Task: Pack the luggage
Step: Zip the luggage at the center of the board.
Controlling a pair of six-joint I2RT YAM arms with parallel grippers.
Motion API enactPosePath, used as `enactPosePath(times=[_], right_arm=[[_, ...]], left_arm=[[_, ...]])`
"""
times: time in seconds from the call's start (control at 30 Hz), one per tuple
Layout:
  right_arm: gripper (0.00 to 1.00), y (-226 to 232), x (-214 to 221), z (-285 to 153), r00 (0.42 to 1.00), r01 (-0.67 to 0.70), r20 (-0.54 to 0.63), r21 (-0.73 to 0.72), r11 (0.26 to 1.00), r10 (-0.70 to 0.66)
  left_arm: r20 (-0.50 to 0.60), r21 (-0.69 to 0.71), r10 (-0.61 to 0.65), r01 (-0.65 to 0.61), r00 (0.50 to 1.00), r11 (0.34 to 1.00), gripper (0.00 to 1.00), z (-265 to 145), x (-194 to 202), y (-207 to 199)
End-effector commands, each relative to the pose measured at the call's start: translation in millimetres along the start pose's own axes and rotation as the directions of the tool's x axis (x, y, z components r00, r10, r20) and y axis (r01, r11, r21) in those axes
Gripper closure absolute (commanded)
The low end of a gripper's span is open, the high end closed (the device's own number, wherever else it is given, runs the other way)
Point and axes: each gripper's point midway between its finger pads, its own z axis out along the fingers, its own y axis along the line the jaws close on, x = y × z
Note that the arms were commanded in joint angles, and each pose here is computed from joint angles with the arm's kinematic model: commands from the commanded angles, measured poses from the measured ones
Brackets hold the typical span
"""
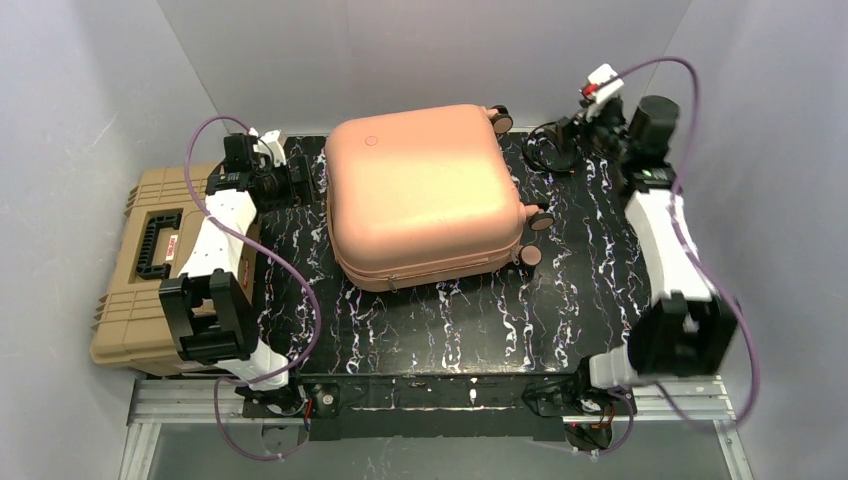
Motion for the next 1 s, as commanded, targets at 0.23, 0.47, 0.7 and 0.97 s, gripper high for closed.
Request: enactPosePath(times=[0.23,0.47,0.7,0.97], right_arm=[[0.14,145.0,48.5,-165.6,0.946,0.046,-0.288,-0.332,0.942,-0.147],[0.27,219.6,76.2,-201.3,0.967,-0.052,-0.234,-0.562,0.825,-0.099],[0.34,219.9,138.9,-183.9,0.952,0.029,-0.237,-0.557,0.83,-0.193],[0.35,222.2,162.4,-142.4,0.953,0.085,-0.206,-0.523,0.848,-0.223]], left_arm=[[0.046,-0.044,-0.067,0.069,0.997,0.997,0.07,27.7,-23.3,17.6],[0.011,-0.055,-0.083,0.084,0.996,0.995,0.08,53.6,-14.8,28.3],[-0.024,-0.055,-0.092,0.091,0.995,0.994,0.08,66.5,-1.1,32.8],[-0.029,-0.088,-0.069,0.066,0.997,0.994,0.08,69.3,0.6,41.1]])
